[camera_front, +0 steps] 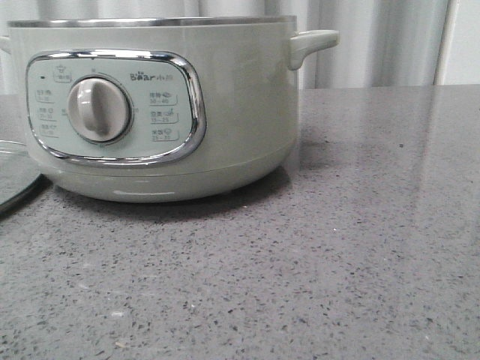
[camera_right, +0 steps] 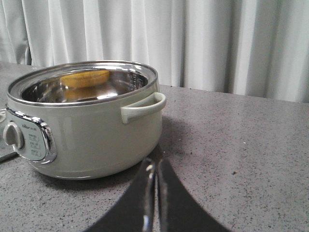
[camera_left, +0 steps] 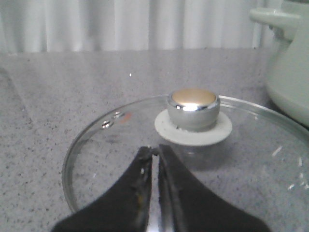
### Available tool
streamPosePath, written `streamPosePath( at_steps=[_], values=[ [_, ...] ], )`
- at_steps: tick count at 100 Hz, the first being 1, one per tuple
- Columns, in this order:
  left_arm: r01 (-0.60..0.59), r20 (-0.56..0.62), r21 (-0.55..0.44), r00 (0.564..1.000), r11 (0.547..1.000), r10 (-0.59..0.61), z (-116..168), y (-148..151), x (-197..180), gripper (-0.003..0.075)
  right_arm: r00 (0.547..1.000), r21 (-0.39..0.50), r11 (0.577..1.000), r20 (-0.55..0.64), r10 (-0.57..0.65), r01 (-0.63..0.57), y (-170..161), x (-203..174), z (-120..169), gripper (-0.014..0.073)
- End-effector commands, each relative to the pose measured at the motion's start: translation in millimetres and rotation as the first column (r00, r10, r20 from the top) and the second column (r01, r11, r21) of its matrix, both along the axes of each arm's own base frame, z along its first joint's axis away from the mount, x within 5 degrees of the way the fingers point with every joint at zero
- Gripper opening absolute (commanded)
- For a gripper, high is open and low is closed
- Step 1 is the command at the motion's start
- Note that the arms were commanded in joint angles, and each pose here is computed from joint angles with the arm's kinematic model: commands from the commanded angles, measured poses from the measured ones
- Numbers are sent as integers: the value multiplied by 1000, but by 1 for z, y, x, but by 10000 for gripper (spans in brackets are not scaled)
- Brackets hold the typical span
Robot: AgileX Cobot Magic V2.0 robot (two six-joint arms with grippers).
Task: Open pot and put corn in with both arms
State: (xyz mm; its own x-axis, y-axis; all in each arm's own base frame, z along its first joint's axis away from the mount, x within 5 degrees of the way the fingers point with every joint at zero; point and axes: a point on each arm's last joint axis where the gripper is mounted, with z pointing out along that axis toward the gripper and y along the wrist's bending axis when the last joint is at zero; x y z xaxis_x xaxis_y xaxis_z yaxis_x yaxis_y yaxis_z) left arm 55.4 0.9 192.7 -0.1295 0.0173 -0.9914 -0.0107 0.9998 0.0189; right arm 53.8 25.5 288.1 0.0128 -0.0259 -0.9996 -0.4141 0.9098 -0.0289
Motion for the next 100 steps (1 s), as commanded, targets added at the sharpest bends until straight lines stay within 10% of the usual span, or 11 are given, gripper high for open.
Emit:
streamPosePath(
  at_steps=[1, 100],
  values=[
    [-4, -5, 0, 1000, 1000, 4, -3, 0, -2, -20, 995, 37, 999, 95, -13, 10, -1, -1, 16, -74],
    [0, -70, -57, 998, 998, -4, -9, -1, -3, -20, 995, 37, 999, 95, -13, 10, -1, -1, 16, -74]
  ],
)
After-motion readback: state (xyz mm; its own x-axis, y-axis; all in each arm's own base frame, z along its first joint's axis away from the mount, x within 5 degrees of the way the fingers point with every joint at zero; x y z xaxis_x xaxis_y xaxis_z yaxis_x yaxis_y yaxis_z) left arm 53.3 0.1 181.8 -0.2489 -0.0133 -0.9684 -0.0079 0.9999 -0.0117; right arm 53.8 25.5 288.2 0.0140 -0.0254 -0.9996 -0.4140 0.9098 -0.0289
